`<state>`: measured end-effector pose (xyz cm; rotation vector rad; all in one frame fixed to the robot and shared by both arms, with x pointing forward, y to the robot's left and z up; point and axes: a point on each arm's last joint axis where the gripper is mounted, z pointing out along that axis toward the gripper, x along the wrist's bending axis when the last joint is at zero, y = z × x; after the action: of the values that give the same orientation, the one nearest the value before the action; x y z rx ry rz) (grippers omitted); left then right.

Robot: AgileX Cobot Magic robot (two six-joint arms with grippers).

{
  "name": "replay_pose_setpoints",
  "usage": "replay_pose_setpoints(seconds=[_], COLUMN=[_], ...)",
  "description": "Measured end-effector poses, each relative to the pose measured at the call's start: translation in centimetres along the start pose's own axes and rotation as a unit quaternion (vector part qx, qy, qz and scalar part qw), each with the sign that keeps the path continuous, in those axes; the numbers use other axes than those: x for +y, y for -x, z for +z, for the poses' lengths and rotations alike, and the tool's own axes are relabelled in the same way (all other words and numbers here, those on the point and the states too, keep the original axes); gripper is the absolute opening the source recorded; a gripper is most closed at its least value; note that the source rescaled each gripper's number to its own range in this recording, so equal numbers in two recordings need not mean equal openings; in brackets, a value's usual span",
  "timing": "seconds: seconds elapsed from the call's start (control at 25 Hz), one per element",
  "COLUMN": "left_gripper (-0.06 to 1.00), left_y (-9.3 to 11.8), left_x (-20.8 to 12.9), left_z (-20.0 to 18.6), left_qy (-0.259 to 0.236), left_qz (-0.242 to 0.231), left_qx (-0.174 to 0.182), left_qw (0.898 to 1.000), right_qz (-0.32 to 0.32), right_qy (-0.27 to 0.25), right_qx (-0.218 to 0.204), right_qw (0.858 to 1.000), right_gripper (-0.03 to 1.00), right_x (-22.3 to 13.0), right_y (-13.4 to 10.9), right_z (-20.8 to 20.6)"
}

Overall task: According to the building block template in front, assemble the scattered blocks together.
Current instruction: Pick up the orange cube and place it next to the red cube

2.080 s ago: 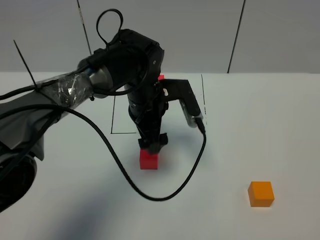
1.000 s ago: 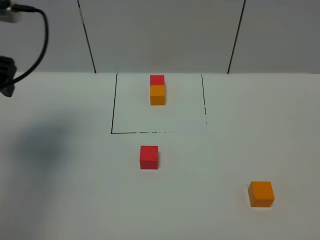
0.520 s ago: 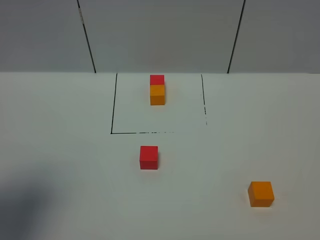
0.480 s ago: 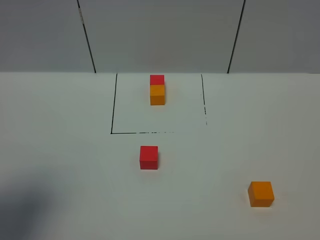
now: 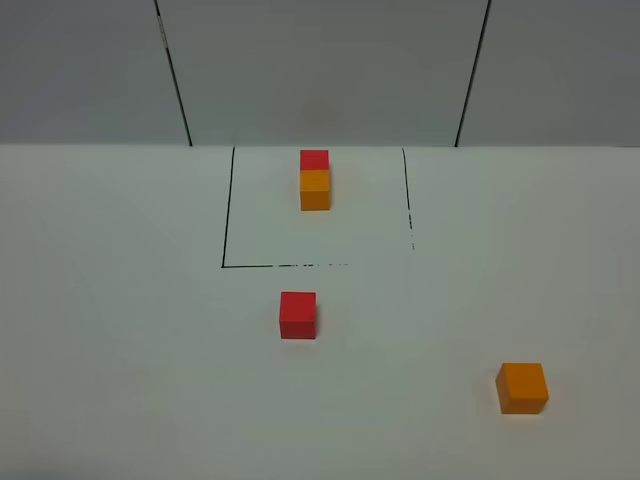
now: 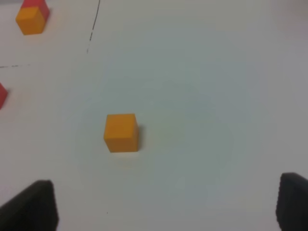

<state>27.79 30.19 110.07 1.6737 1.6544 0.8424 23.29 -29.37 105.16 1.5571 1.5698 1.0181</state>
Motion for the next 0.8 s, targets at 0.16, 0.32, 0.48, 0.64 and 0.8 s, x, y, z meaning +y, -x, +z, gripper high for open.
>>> replay_pose_setpoints(seconds=[0.16, 0.32, 0.48, 0.64, 0.8], left_gripper=[0.77, 0.76, 0.74, 0.73, 0.72], left_y=[0.2, 0.3, 0.8, 1.3, 1.5], left_x=[-2.3, -4.0, -5.4, -5.8, -6.2], left_z=[0.0, 0.2, 0.5, 0.3, 0.4], left_qy=[-0.004, -0.006, -0.006, 0.005, -0.002], left_qz=[-0.004, -0.006, -0.012, -0.001, 0.009], left_qx=[-0.013, -0.018, -0.043, -0.068, -0.082], left_qw=[1.0, 1.0, 0.999, 0.998, 0.997], right_qz=[0.0, 0.0, 0.0, 0.0, 0.0], right_qy=[0.0, 0.0, 0.0, 0.0, 0.0], right_qx=[0.0, 0.0, 0.0, 0.0, 0.0], right_qw=[1.0, 1.0, 1.0, 1.0, 1.0], right_gripper=[0.81, 0.81, 0.81, 0.81, 0.81], right_x=[0.0, 0.0, 0.0, 0.0, 0.0], right_y=[0.0, 0.0, 0.0, 0.0, 0.0], right_z=[0.0, 0.0, 0.0, 0.0, 0.0])
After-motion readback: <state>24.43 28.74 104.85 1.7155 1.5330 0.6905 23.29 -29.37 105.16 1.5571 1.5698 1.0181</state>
